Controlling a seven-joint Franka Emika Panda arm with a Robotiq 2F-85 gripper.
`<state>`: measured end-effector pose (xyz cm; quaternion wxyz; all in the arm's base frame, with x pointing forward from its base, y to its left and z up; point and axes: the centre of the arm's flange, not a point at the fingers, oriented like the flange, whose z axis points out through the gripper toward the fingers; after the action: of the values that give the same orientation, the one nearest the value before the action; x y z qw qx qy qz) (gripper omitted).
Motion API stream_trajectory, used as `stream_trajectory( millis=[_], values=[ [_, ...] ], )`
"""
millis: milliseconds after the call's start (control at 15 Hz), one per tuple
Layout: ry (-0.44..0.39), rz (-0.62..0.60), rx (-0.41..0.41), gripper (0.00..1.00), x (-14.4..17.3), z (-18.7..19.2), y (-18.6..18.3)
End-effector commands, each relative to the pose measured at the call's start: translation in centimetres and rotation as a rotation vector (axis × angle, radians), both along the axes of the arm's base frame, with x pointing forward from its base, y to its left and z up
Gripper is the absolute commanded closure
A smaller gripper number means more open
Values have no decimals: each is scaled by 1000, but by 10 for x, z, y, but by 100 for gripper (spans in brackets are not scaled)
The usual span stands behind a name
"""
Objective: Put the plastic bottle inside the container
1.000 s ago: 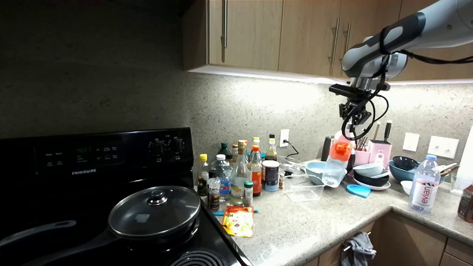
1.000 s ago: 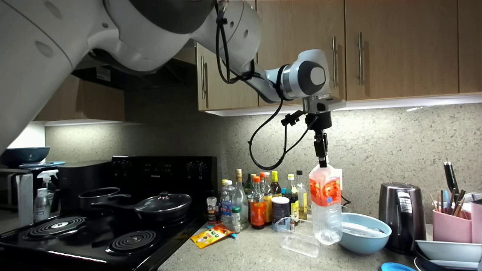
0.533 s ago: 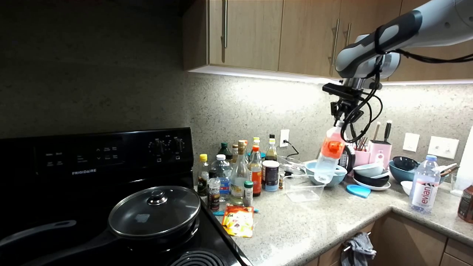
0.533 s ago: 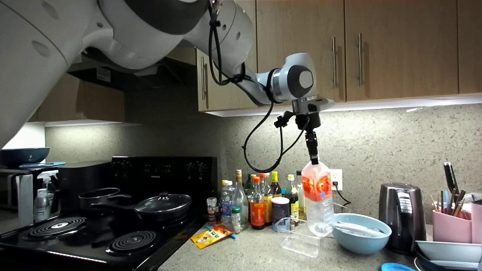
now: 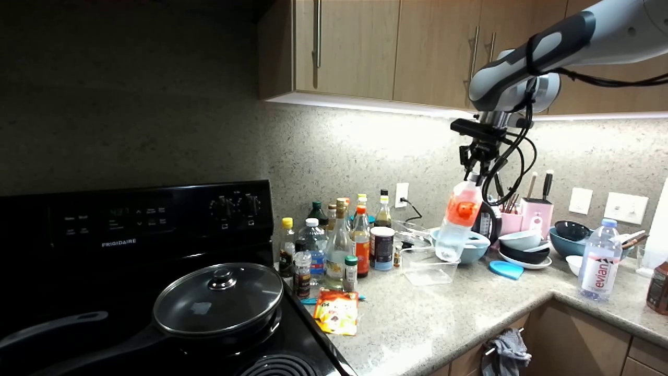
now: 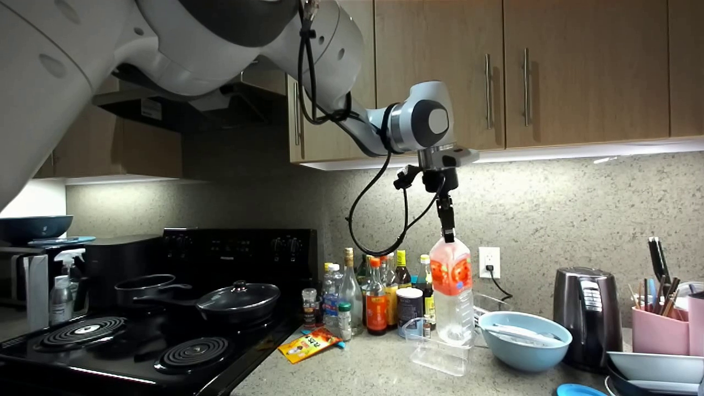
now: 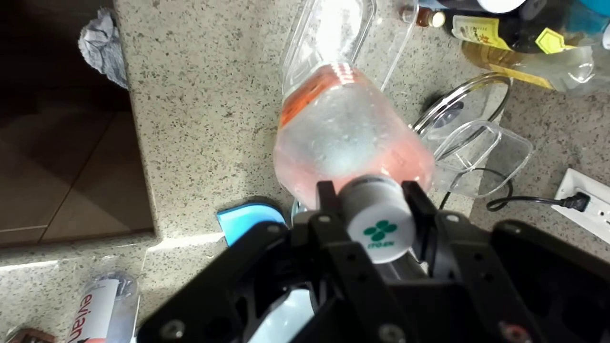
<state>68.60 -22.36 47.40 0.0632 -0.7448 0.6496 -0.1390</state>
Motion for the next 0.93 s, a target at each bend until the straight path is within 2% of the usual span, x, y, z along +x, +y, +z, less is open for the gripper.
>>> stream_trajectory(
  millis=[0,400,867],
  values=[
    [36,53,50,88,-1,-20,4],
    [191,102,86,88,16,-73,15],
    [230,69,90,88,23,-72,6]
  ],
)
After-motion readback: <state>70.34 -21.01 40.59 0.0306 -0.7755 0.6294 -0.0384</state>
